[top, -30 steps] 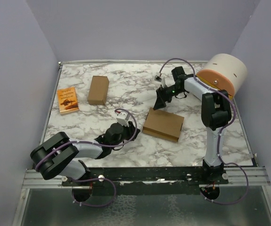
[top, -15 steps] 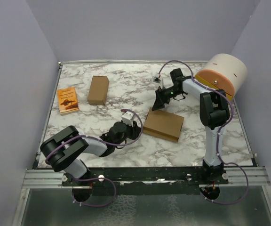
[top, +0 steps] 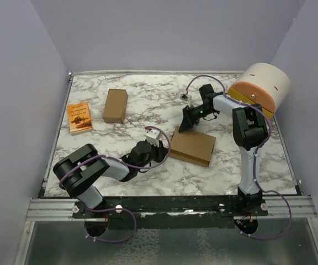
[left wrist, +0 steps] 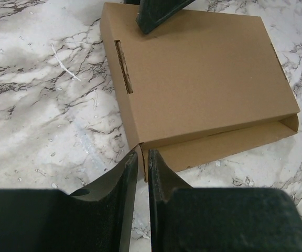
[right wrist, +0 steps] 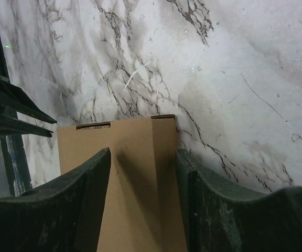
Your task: Fold the paper box
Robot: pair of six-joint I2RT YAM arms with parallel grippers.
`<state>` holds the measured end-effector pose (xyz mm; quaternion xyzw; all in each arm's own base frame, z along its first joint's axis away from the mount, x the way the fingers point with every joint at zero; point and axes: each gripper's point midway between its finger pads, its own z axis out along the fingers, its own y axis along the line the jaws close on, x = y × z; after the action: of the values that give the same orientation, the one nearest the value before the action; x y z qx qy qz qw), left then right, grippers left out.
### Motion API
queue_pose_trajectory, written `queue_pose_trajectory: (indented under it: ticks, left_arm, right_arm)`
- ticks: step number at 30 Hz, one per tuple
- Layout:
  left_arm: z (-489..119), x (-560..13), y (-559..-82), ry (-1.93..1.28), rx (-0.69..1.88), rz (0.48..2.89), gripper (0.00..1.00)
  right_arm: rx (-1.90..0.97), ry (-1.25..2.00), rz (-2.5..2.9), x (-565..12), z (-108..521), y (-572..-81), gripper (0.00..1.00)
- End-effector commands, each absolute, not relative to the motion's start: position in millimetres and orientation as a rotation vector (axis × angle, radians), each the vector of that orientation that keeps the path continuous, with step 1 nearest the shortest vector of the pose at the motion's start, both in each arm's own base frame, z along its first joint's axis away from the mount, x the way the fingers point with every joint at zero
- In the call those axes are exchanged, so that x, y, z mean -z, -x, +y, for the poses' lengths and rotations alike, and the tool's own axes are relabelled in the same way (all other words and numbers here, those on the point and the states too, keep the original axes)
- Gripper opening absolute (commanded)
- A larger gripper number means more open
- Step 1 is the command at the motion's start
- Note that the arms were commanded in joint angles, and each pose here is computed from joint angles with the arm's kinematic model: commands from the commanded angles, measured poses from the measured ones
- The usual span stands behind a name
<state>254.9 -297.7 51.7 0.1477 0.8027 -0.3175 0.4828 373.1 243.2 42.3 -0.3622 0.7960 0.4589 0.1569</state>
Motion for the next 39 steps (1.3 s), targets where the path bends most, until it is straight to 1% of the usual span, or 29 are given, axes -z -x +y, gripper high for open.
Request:
queue_pose_trajectory:
  ticks: [1,16,24,28,35,39]
  left_arm:
    - [-304.4,-52.6,-255.6,-0.358,0.802,1.969,0.16]
    - [-298.0,-36.7,-247.2,-0.339,0.799,2.034,0.15]
    - [-302.2,-31.8,-246.4,-0.358,0.807,2.051,0.12]
    - [-303.4,-31.9,-246.8,-0.359,0.808,2.054,0.08]
    - [-304.7,-34.0,-250.7,-0.374,0.779,2.065,0.02]
    - [-304.1,-34.1,-252.9,-0.390,0.741,2.086,0.00]
  right_arm:
    - [-1.353,1.027,2.258,-39.0,248.3,-372.8,0.52]
    - [-1.356,1.020,2.263,-39.1,248.6,-373.0,0.52]
    - [-1.358,1.017,2.270,-37.8,248.0,-371.4,0.52]
    - [-1.364,1.016,2.274,-36.2,247.6,-368.9,0.51]
    - [-1.379,1.017,2.281,-34.2,246.7,-361.6,0.45]
    - [-1.391,1.015,2.283,-33.1,246.5,-357.8,0.41]
